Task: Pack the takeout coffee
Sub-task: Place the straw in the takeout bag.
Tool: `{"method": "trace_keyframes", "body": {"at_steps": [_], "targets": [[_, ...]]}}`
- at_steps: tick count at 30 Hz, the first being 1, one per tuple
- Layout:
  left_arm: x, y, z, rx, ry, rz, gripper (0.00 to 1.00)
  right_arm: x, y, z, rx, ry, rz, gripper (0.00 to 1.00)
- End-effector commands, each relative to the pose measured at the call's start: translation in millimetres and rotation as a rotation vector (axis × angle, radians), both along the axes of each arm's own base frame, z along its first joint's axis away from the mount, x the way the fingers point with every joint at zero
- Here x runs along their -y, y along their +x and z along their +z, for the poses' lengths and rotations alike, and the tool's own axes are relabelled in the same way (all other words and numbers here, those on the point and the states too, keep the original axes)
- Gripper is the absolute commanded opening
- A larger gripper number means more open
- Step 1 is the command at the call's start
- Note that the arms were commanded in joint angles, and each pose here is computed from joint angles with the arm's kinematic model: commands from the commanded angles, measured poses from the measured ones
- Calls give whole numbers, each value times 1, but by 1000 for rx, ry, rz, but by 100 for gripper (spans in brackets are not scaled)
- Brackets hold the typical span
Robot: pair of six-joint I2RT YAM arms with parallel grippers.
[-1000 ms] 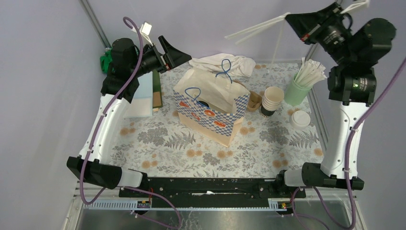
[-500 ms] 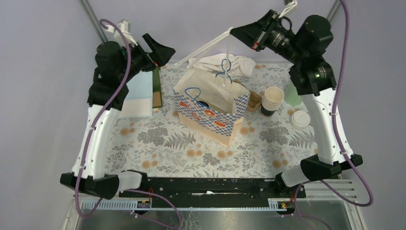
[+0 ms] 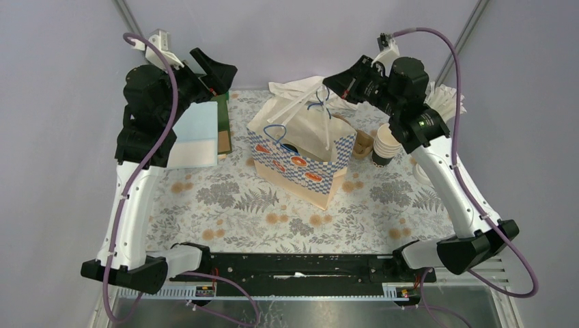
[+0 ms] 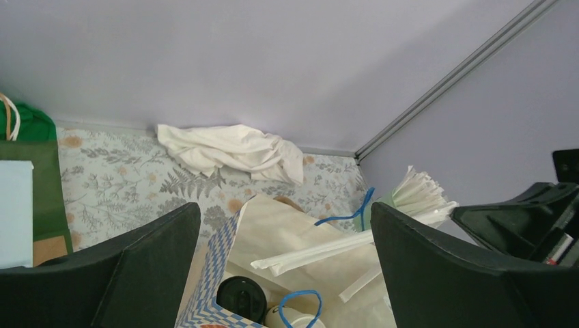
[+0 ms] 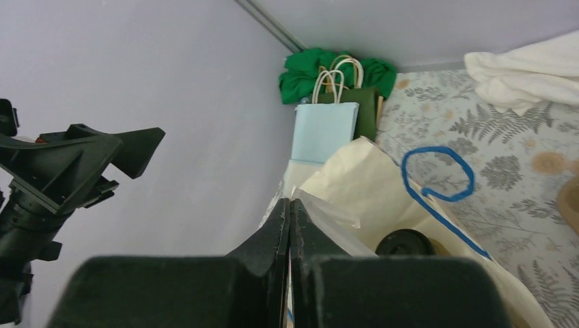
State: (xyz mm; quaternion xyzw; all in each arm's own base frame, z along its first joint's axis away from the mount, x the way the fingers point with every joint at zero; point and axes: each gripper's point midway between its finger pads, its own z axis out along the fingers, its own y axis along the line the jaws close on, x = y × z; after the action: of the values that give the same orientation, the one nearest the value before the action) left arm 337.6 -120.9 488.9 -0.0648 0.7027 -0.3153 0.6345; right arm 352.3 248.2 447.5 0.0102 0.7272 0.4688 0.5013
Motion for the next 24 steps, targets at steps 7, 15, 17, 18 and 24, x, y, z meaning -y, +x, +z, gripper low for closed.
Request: {"method": "trace_keyframes", "body": {"at_steps": [7, 15, 17, 18, 24], "targets": [[5, 9, -7, -15, 2, -24, 99, 25, -12, 3, 80, -73, -91, 0], [11, 11, -27, -88, -2, -55, 99, 7, 2, 9, 79, -105, -34, 80], [11, 10, -31, -103, 3, -56, 99, 17, 2, 8, 89, -144, -77, 91], [11, 9, -33, -109, 7, -55, 99, 25, -1, 7, 100, -166, -110, 93], [9, -1, -52, -152, -3, -50, 99, 94, -18, -18, 140, -373, -358, 100]]}}
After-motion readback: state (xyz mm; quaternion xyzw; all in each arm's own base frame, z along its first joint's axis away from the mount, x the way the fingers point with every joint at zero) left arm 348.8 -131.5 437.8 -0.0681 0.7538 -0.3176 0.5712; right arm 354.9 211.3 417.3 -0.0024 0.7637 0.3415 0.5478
